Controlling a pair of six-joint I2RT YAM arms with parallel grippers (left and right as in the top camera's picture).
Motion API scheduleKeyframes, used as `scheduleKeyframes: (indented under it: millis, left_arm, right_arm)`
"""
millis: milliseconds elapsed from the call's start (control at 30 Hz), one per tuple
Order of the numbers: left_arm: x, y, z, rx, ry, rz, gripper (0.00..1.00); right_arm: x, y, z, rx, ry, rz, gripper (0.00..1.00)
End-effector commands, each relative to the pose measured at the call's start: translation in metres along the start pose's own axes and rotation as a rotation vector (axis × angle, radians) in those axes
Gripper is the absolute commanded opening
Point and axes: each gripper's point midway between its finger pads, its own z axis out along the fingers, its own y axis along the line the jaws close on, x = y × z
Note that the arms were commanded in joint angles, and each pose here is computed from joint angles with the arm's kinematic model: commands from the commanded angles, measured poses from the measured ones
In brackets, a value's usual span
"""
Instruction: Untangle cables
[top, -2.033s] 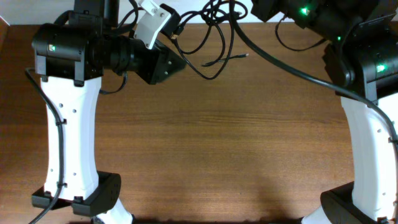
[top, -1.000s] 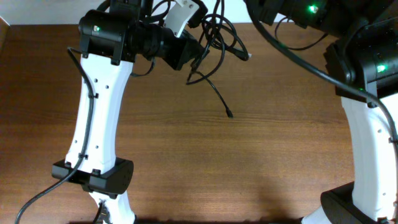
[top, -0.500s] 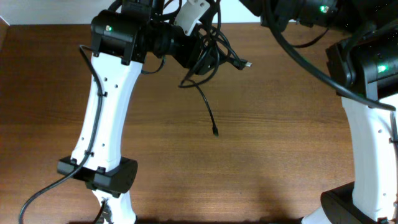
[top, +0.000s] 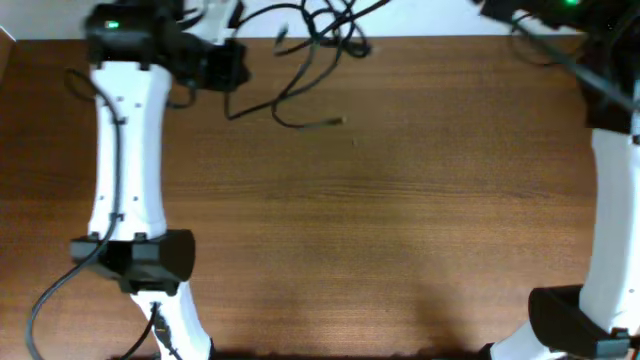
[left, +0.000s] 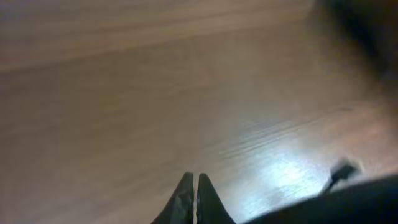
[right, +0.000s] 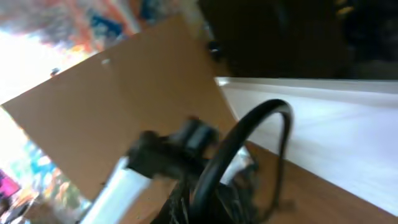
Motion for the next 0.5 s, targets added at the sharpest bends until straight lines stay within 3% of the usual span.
scheduleKeyframes:
  millis: [0, 67, 167, 333, 400, 467]
  left_arm:
    - [0.000, 0.022, -0.080, -0.092, -0.155, -0.051, 0.00]
    - [0.004, 0.035, -0.134, -0.161, -0.276, -0.077, 0.00]
    - [0.012, 0.036, -0.177, -0.211, -0.371, -0.084, 0.00]
    - [0.014, 0.025, -0.196, -0.226, -0.422, -0.061, 0.00]
    - [0.014, 0.024, -0.197, -0.227, -0.426, -0.059, 0.00]
    - [0.014, 0.026, -0.202, -0.235, -0.439, -0.063, 0.00]
  right_arm:
    - [-0.024, -0.042, -0.043, 0.138, -0.065, -0.090, 0.04]
    - [-0.038, -0.087, -0.093, 0.288, -0.111, -0.079, 0.04]
    - [-0.052, -0.131, -0.159, 0.450, -0.179, -0.049, 0.04]
    - [-0.057, -0.170, -0.233, 0.620, -0.232, -0.039, 0.04]
    - [-0.046, -0.204, -0.270, 0.775, -0.273, 0.075, 0.04]
    - [-0.034, -0.221, -0.281, 0.817, -0.249, 0.099, 0.04]
